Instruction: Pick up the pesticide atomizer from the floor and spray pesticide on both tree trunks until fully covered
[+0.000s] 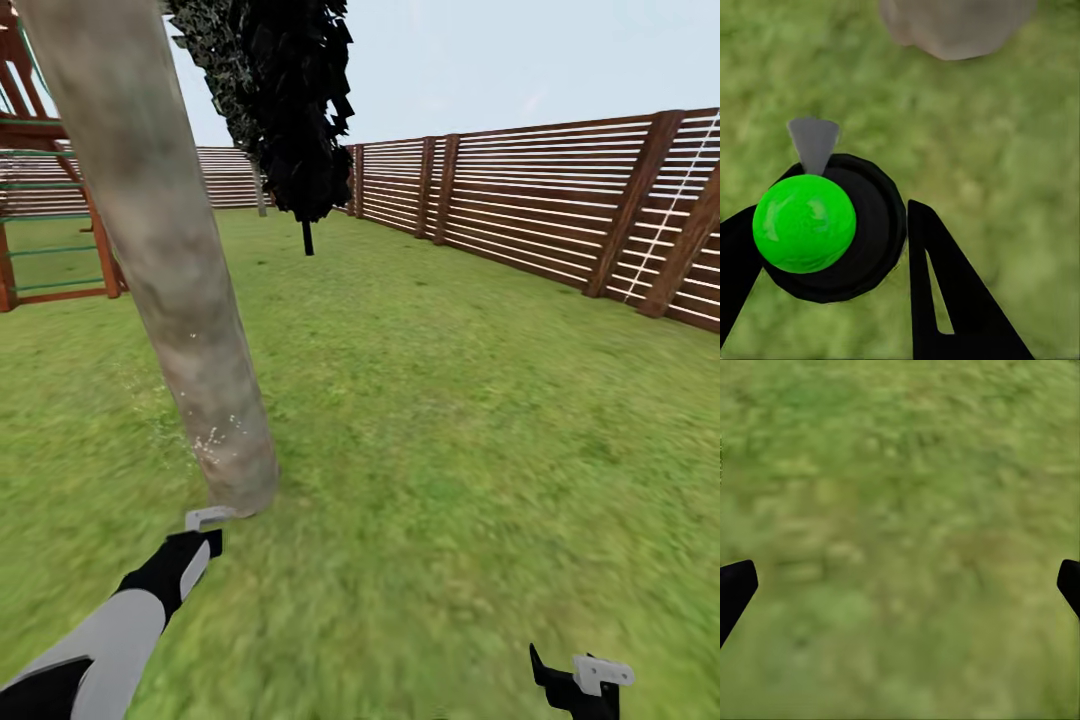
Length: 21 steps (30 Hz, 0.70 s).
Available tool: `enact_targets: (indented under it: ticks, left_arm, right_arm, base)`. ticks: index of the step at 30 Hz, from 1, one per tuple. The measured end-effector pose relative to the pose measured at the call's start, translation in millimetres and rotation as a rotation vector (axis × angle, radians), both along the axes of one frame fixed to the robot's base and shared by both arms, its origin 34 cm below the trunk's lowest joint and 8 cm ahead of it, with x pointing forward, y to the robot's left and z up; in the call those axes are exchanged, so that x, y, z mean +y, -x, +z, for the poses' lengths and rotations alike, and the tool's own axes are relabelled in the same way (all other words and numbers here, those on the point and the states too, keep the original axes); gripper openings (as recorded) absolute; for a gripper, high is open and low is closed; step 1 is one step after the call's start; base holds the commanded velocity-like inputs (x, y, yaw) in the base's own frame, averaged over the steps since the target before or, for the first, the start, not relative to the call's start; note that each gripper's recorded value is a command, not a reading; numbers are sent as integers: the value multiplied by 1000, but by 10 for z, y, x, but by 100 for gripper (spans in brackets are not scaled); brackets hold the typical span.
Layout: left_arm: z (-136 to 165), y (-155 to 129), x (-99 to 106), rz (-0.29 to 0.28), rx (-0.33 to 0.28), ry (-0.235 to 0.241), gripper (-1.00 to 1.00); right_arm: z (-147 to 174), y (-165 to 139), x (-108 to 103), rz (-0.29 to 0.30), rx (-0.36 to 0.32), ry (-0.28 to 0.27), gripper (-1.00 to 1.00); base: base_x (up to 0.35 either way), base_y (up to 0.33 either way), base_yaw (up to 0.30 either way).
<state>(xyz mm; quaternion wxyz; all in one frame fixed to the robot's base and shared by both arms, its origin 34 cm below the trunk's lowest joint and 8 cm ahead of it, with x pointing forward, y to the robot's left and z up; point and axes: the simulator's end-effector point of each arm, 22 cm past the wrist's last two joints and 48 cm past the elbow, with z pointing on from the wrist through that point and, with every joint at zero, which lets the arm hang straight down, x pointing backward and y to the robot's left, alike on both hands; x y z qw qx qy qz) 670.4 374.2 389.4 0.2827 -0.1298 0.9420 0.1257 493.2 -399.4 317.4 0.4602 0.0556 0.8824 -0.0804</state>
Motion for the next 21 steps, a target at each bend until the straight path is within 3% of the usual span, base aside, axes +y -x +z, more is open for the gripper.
enact_targets:
  ticks: [5,10,13,16,19,21]
  left_arm:
    - [262,-205,153,6,-72,-29,-100]
    - [367,-322,125,-10,-96,-33,-100]
    - [602,-487,173,-10,-142,-47,-100]
    - [940,-707,26,-27,-149,-33,-100]
    - [1300,-1010,-218,-109,-151,-64,-100]
    - [1507,-1148,-216,-117,-147,-73,-100]
  right_arm:
    - [0,0,1,1,0,0,100]
    - [-2,0,8,1,0,-1,100]
    - [-2,0,9,1,0,-1,100]
    - [1,0,2,0,0,0,100]
    - [0,0,6,1,0,0,100]
    - [1,0,1,0,0,0,100]
  base:
    - [-226,-219,276]
    - [-268,-183,276]
    - [-186,-45,113]
    - [-26,-4,11]
    - [-2,0,1]
    - [0,0,0]
